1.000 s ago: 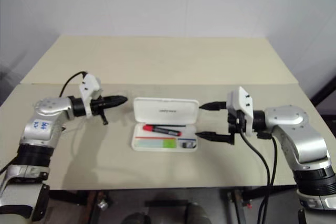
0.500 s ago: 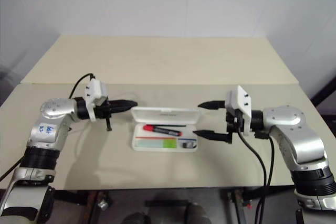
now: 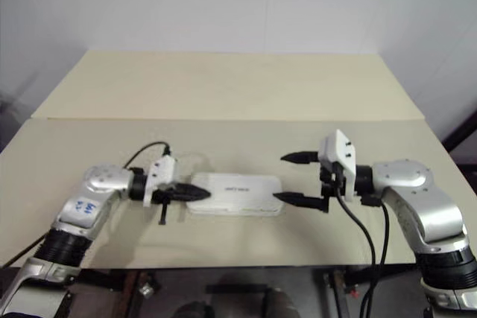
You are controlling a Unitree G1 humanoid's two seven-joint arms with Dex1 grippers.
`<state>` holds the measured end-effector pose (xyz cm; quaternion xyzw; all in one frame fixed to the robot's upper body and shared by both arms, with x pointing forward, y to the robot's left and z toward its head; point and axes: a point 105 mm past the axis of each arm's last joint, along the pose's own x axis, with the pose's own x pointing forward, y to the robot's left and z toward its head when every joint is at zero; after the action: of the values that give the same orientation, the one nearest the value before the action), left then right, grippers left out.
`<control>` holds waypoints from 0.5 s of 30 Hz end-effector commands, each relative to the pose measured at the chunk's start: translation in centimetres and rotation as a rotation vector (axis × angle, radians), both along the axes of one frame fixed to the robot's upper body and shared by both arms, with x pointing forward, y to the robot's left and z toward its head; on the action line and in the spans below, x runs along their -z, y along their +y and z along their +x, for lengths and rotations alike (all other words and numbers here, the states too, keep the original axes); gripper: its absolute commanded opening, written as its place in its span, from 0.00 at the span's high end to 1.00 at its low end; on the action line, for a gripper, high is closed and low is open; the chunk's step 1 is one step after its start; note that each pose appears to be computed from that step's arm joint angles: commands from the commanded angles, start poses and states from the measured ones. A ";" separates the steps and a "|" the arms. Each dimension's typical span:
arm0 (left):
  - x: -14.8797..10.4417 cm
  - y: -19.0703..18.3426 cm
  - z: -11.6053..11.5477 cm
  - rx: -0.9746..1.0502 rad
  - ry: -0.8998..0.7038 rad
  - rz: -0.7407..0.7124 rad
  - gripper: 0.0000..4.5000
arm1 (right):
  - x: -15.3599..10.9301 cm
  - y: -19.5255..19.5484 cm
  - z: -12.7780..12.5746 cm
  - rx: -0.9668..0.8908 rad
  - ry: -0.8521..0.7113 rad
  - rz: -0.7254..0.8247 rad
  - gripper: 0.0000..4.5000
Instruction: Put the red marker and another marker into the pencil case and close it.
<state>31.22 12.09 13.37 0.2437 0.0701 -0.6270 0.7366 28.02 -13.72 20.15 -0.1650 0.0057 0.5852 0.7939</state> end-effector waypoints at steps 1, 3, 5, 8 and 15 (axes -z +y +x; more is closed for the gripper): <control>0.9 -0.3 0.1 -0.024 0.019 0.058 0.99 | -1.4 0.1 -0.7 0.004 -0.057 0.018 0.00; 1.4 -0.4 0.2 -0.033 0.038 0.071 0.99 | -1.4 0.2 -0.8 0.010 -0.055 0.026 0.00; 1.7 -0.7 0.2 -0.033 0.049 0.083 0.99 | -1.3 0.4 -0.9 0.017 -0.054 0.035 0.00; 2.1 -0.8 0.4 -0.051 0.053 0.099 0.99 | -1.3 0.5 -1.0 0.023 -0.054 0.045 0.00; -1.0 -1.1 0.3 -0.016 -0.021 -0.047 0.99 | -1.2 0.6 -0.8 0.026 -0.042 0.048 0.00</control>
<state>31.74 11.00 13.07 0.2405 0.0797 -0.6159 0.7460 27.43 -13.03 20.29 -0.1512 -0.0018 0.5725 0.8058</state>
